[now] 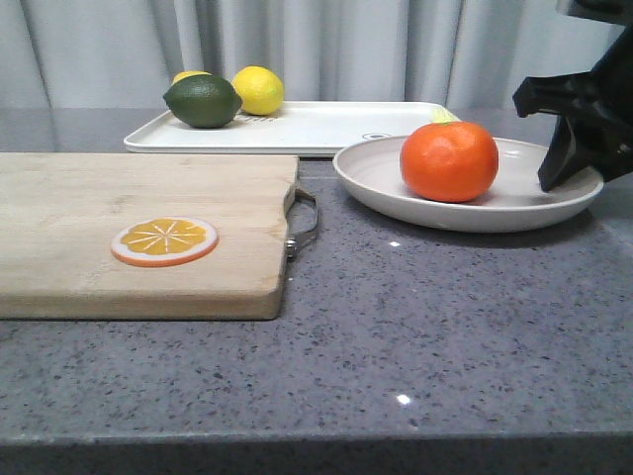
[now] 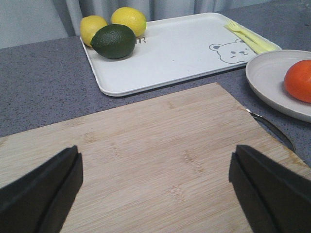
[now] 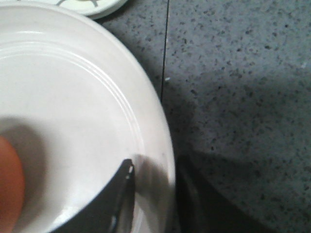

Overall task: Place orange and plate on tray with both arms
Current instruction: 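Move the right gripper to the plate rim and grasp it, then lift the plate with the right gripper and lower it onto the tray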

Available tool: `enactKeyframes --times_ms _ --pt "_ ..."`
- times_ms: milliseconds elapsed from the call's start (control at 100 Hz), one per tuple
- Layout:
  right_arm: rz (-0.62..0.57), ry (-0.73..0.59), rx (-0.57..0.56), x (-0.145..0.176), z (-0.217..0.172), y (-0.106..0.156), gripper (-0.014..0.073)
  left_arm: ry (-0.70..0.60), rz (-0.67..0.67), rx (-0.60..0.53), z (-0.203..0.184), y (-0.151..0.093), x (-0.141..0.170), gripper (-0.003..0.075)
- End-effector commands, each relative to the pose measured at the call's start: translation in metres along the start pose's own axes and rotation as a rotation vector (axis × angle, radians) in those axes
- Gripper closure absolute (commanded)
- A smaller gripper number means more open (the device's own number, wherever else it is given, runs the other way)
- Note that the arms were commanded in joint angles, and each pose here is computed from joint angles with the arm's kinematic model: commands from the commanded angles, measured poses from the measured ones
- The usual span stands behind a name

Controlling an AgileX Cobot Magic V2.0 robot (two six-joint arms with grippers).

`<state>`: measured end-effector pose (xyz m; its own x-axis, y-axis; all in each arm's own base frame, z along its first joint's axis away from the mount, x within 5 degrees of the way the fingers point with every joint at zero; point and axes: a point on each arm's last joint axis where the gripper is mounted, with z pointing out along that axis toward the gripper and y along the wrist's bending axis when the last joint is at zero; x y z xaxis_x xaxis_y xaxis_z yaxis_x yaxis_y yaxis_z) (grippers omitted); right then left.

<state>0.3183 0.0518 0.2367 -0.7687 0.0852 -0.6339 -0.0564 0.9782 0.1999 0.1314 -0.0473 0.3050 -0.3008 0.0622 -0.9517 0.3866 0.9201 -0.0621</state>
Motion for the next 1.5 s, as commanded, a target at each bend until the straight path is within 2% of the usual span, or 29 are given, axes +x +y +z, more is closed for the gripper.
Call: enactKeyframes --times_ms 0,150,270,460,680,900,1090,1490 --pt "-0.009 -0.057 -0.007 -0.011 -0.011 0.002 0.0487 -0.087 -0.023 -0.035 -0.003 0.003 -0.014 0.0132" --pt "-0.001 -0.061 -0.011 -0.012 -0.013 0.003 0.0624 -0.087 -0.023 -0.035 -0.003 0.003 -0.014 0.0132" --pt "-0.001 -0.071 -0.014 -0.013 -0.017 0.004 0.0699 -0.087 -0.023 -0.035 -0.003 0.003 -0.014 0.0132" --pt "0.053 -0.118 -0.065 -0.024 -0.039 0.012 0.0695 -0.087 -0.023 -0.035 -0.003 0.003 -0.014 0.0132" --pt "0.021 -0.138 -0.123 -0.058 -0.071 0.026 0.0695 -0.087 -0.023 -0.035 -0.003 0.003 -0.014 0.0132" --pt "0.017 -0.301 -0.163 -0.103 -0.095 0.037 0.0695 -0.087 -0.023 -0.035 -0.003 0.003 -0.014 0.0132" --pt "0.076 -0.324 -0.216 -0.133 -0.073 0.044 0.0695 -0.087 -0.023 -0.035 -0.003 0.003 -0.014 0.0132" --pt "0.171 -0.283 -0.311 -0.180 0.011 0.052 0.0695 -0.087 -0.023 -0.035 -0.003 0.003 -0.014 0.0132"
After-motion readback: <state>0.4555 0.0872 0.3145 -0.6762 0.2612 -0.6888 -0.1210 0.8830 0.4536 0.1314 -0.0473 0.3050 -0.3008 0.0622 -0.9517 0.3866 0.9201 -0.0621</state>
